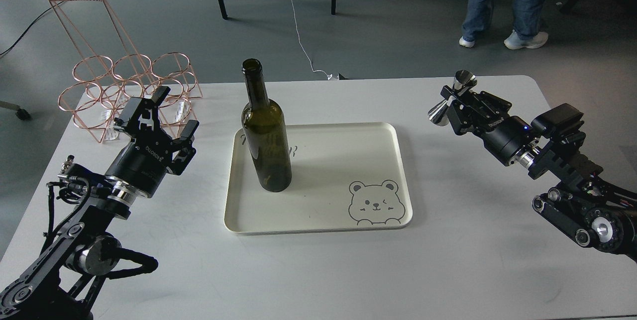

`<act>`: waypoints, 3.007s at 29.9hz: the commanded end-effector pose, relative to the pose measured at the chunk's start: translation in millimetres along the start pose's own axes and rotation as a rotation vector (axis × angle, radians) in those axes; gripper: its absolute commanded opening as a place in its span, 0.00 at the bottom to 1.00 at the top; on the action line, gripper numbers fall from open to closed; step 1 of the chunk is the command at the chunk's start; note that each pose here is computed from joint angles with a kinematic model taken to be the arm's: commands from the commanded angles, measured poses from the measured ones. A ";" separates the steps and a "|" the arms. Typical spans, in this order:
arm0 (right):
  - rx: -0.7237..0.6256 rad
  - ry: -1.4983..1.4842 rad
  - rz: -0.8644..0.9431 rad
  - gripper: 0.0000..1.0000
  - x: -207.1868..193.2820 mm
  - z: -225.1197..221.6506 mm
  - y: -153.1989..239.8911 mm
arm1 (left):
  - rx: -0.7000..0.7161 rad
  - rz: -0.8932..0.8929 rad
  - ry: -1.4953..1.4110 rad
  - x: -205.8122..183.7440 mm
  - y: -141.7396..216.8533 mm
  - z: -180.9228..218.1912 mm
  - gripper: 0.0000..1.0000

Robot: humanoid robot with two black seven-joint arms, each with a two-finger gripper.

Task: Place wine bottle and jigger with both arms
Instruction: 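Lift the jigger off the tray and carry it away from the tray, then set the jigger down on the table and open the right gripper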

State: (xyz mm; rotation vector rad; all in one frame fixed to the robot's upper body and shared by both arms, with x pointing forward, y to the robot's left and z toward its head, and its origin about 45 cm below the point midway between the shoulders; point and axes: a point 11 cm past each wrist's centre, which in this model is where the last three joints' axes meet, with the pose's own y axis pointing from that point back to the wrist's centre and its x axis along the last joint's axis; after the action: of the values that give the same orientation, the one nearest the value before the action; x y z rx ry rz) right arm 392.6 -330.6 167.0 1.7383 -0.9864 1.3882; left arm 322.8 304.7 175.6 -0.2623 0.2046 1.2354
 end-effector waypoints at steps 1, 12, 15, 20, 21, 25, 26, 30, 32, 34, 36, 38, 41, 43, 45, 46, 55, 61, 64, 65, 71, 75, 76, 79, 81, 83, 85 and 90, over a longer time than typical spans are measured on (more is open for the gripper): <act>-0.090 -0.013 -0.021 0.22 -2.1 29.2 28.6 | 0.002 0.000 0.000 -0.2 0.1 -0.5 0.98; -0.228 -0.037 -0.096 0.23 -33.0 61.2 74.2 | 0.006 -0.006 0.000 -1.8 0.0 -1.6 0.98; -0.235 -0.054 -0.109 0.23 -40.3 59.8 78.0 | 0.005 -0.006 0.000 -1.8 0.0 -1.4 0.98; -0.241 -0.050 -0.138 0.24 -48.7 60.6 82.0 | 0.003 -0.009 0.001 -3.4 -0.2 -0.9 0.98; -0.241 -0.055 -0.138 0.24 -50.7 59.3 80.8 | 0.001 -0.009 0.001 -3.4 -0.2 -0.8 0.98; -0.255 -0.059 -0.142 0.24 -56.8 59.9 79.5 | 0.001 -0.009 0.001 -3.4 -0.2 -0.8 0.98; -0.255 -0.061 -0.142 0.25 -58.4 58.9 78.7 | 0.004 -0.010 0.000 -3.3 -0.1 -1.1 0.98; -0.250 -0.065 -0.141 0.27 -59.5 56.5 75.9 | 0.005 -0.011 -0.001 -3.1 0.0 -0.8 0.98; -0.252 -0.065 -0.142 0.27 -59.9 56.8 76.0 | 0.005 -0.011 -0.001 -3.1 0.0 -0.8 0.98; -0.249 -0.068 -0.141 0.34 -61.1 55.1 74.8 | 0.005 -0.010 -0.001 -3.0 0.0 -0.8 0.98; -0.248 -0.068 -0.143 0.37 -61.4 55.0 74.9 | 0.005 -0.010 -0.001 -3.0 0.0 -0.8 0.98; -0.247 -0.069 -0.142 0.37 -61.4 54.5 74.6 | 0.004 -0.010 -0.002 -3.1 -0.5 -0.4 0.98; -0.245 -0.069 -0.145 0.37 -62.4 53.7 74.5 | 0.003 -0.011 0.000 -3.5 -0.6 -0.6 0.98; -0.241 -0.072 -0.144 0.45 -62.4 52.5 73.6 | 0.002 -0.009 -0.002 -2.8 -0.5 0.0 0.98; -0.237 -0.073 -0.142 0.57 -61.9 51.3 73.0 | 0.004 -0.012 -0.001 -3.3 -0.5 -0.4 0.98; -0.232 -0.075 -0.140 0.61 -61.3 50.1 71.6 | 0.004 -0.012 -0.001 -3.3 -0.5 -0.4 0.98; -0.195 -0.064 -0.176 0.85 -62.7 44.8 78.8 | 0.002 -0.009 -0.002 -2.7 -0.5 0.0 0.98; -0.197 -0.012 -0.225 0.94 -45.4 61.1 112.0 | 0.002 -0.012 -0.003 -2.9 -0.5 0.6 0.98; -0.220 0.046 -0.254 0.95 -22.3 79.5 137.6 | 0.002 -0.012 -0.003 -2.9 -0.5 0.6 0.98; -0.223 0.061 -0.261 0.95 -15.2 83.3 143.9 | 0.002 -0.012 -0.003 -2.9 -0.5 0.6 0.98; -0.194 0.060 -0.250 0.95 15.9 76.7 157.9 | 0.002 -0.012 -0.004 -2.3 -0.2 0.7 0.98; -0.137 -0.175 -0.156 0.96 21.1 28.6 141.3 | 0.002 -0.013 -0.020 1.0 0.8 4.4 0.98; -0.115 -0.255 -0.129 0.97 22.1 11.4 134.4 | -0.002 -0.016 -0.026 1.3 0.7 7.1 0.98; -0.070 -0.446 -0.052 0.97 31.7 -25.1 114.6 | -0.008 -0.024 -0.057 3.7 1.1 16.9 0.98; -0.088 -0.537 0.003 0.97 40.7 -28.9 104.1 | -0.016 -0.020 -0.081 9.8 3.1 23.1 0.98; -0.102 -0.631 0.069 0.97 50.2 -31.0 85.8 | -0.066 -0.016 -0.106 15.9 5.2 34.7 0.98; -0.087 -0.793 0.078 0.97 54.3 -41.3 63.6 | -0.137 -0.018 -0.144 22.8 8.8 51.3 0.98; -0.066 -1.139 0.040 0.99 57.4 -50.3 34.9 | -0.176 -0.144 -0.266 8.1 12.8 96.8 0.98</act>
State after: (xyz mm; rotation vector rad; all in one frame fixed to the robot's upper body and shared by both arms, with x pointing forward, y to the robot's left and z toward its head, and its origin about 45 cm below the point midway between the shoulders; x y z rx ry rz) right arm 336.4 -321.6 232.3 2.3556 -1.5518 0.4522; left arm 320.0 349.2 235.1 -0.2765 -0.0686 1.2120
